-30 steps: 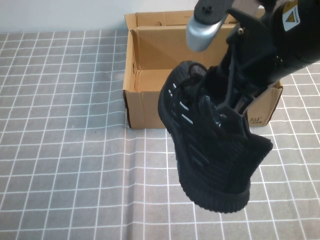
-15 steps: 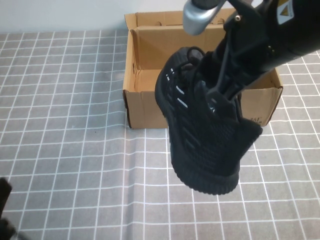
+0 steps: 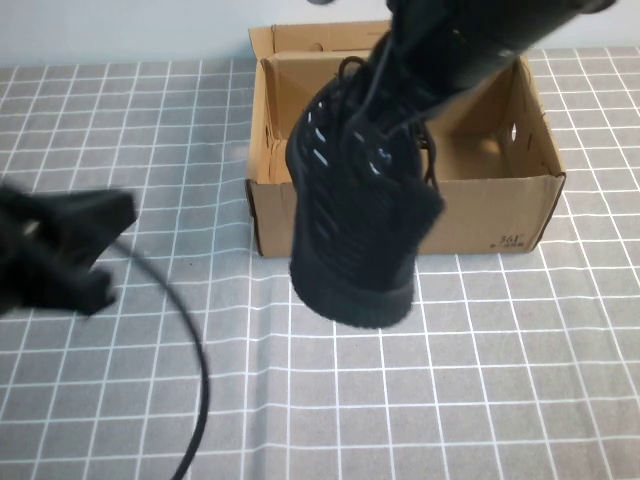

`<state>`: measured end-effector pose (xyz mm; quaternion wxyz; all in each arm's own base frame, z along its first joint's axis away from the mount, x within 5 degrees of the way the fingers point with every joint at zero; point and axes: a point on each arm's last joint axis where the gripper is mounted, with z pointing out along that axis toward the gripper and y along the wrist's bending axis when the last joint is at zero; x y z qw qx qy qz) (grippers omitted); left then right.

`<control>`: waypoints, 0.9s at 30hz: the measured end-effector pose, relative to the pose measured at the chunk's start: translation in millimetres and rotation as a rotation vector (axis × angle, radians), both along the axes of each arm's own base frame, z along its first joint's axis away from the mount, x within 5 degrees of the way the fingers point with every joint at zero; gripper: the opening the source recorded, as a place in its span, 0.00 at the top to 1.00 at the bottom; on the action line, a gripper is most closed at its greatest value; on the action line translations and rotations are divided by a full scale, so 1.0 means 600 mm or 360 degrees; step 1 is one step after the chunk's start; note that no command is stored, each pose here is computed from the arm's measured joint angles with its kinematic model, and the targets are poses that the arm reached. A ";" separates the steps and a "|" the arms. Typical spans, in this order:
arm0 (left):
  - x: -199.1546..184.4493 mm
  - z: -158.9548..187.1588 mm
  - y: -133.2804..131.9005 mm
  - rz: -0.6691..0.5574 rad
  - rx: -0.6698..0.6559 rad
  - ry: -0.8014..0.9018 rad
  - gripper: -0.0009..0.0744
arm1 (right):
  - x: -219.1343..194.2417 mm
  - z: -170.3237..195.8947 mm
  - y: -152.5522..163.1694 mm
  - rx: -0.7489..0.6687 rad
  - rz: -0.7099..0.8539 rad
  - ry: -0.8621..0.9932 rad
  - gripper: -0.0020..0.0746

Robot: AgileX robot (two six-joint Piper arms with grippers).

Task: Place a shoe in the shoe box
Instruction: Hand over the shoe

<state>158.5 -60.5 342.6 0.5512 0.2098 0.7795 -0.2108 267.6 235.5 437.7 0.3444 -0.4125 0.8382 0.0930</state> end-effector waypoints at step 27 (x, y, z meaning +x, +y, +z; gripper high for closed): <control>0.073 0.042 -0.185 -0.0667 0.0175 -0.0288 0.14 | 0.116 -0.013 -0.023 0.0124 -0.0370 0.0143 0.97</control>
